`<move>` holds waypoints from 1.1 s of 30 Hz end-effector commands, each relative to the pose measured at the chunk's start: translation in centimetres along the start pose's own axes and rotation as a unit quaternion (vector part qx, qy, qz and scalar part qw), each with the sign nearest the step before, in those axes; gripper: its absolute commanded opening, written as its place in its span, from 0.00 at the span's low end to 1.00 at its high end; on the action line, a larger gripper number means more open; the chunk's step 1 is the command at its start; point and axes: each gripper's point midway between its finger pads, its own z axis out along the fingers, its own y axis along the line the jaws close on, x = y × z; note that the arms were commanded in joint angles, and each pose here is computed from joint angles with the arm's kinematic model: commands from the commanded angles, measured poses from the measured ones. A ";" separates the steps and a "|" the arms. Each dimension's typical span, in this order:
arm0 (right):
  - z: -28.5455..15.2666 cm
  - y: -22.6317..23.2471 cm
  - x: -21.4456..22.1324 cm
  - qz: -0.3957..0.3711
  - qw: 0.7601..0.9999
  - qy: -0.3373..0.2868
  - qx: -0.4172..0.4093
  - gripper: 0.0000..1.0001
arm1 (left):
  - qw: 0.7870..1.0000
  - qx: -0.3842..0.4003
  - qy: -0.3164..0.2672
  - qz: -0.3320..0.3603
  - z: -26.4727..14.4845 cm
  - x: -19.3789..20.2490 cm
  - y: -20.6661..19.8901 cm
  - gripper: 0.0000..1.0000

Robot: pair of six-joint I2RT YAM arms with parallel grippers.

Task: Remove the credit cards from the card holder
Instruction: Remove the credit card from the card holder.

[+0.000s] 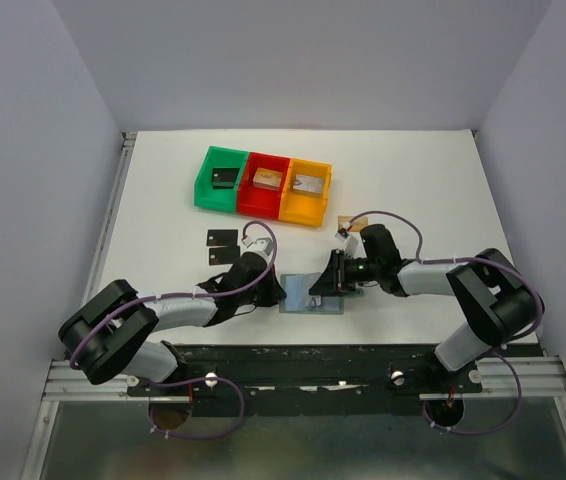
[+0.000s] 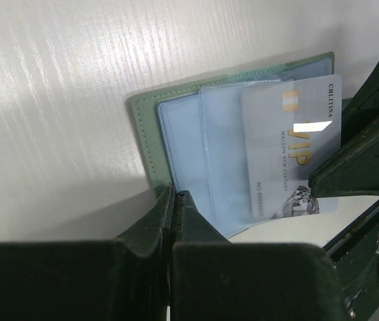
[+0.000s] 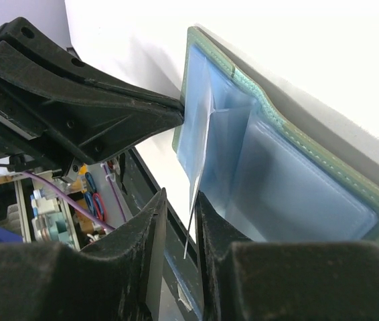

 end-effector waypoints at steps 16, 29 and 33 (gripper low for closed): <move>-1.1 -2.8 -0.3 0.016 0.997 -0.022 0.070 0.07 | 0.998 -0.058 0.030 0.012 -0.4 2.3 3.4 0.00; -2.9 -5.3 1.3 0.021 0.988 -0.026 0.149 0.00 | 0.998 -0.020 0.047 0.038 -1.8 2.6 1.7 0.00; -3.6 -5.1 1.6 0.014 0.988 -0.033 0.153 0.00 | 0.998 -0.013 0.049 0.040 -2.2 3.0 1.6 0.00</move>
